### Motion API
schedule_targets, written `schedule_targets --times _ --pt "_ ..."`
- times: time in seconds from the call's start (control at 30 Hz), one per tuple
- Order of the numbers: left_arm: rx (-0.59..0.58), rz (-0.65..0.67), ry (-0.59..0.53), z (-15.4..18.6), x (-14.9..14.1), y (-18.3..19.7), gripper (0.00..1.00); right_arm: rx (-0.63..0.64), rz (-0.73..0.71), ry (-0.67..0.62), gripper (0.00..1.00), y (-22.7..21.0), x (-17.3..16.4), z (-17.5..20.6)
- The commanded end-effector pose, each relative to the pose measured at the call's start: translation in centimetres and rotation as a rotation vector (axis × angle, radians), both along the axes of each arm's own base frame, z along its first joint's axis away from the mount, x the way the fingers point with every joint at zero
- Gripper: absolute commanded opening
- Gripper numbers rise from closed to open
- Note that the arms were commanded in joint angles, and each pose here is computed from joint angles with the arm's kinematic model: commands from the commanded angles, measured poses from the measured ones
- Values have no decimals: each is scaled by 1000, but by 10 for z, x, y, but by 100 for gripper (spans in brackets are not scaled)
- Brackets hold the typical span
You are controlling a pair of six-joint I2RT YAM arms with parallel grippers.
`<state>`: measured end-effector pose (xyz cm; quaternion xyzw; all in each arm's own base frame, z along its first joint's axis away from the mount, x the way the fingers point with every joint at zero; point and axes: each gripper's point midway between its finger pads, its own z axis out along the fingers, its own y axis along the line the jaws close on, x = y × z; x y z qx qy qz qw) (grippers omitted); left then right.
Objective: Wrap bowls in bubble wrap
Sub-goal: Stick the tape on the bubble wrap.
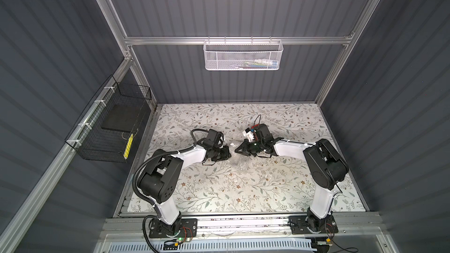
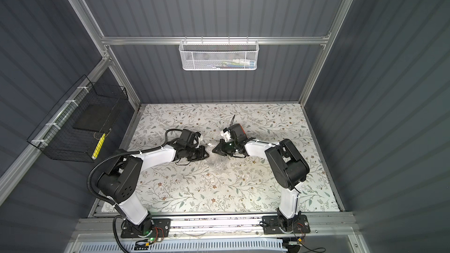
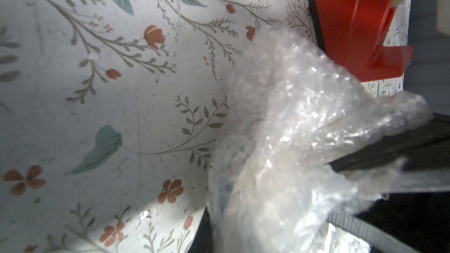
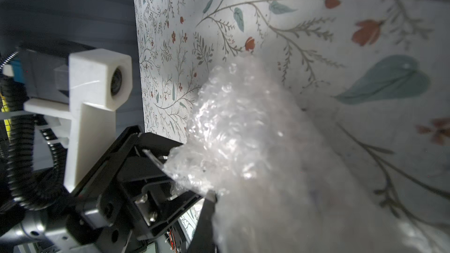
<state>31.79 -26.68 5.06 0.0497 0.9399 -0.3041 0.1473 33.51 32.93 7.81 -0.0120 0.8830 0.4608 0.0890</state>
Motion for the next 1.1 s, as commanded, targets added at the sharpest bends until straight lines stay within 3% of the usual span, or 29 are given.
schedule_targets --times 0.0,0.47,0.7,1.07 --pt "73 -5 91 -28 -17 9 6 15 -1 -24 0 1 5 -1" --pt "76 1 53 -16 -10 9 13 1 -13 40 0 0 5 -33" --pt "98 11 18 -4 -4 13 33 -13 -14 48 0 -4 4 -40" --pt "107 33 -57 15 9 15 46 -23 -8 78 0 -4 2 -55"
